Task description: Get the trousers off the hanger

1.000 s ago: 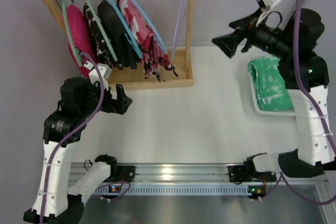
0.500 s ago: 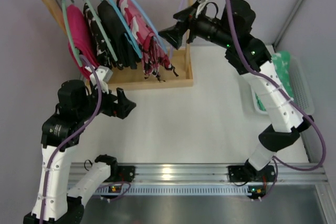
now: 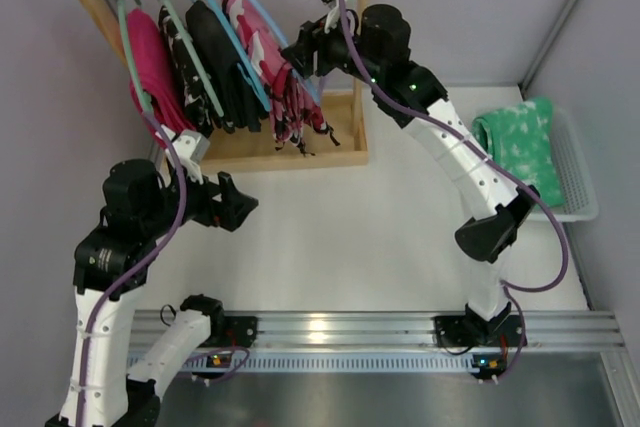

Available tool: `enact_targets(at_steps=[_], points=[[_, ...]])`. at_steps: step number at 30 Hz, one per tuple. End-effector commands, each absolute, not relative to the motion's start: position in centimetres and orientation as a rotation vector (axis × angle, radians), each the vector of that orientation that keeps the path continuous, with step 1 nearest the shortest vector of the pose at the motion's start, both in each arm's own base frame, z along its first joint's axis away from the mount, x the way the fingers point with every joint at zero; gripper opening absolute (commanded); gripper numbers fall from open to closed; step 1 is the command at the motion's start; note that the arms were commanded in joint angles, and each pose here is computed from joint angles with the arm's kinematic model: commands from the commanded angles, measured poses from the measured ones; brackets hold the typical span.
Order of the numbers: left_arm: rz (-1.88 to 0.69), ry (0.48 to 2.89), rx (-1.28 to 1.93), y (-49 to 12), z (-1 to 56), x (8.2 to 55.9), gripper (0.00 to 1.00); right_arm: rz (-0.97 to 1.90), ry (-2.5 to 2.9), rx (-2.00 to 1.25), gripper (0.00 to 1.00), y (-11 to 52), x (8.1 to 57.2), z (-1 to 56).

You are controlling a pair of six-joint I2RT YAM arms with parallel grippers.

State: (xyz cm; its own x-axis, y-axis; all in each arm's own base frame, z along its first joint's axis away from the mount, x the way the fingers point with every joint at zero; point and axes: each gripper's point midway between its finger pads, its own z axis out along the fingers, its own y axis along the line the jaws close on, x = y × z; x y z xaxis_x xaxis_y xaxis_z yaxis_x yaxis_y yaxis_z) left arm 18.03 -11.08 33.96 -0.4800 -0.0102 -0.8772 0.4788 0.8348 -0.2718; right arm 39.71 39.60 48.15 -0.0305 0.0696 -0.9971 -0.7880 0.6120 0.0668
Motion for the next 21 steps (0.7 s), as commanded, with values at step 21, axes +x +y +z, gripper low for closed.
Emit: enact_targets(at_steps=[21], points=[[-0.670,1.950,0.335,-11.8,35.7,17.9,0.98,1.387,1.501,-0.545,0.32,43.4,34.5,49.9]])
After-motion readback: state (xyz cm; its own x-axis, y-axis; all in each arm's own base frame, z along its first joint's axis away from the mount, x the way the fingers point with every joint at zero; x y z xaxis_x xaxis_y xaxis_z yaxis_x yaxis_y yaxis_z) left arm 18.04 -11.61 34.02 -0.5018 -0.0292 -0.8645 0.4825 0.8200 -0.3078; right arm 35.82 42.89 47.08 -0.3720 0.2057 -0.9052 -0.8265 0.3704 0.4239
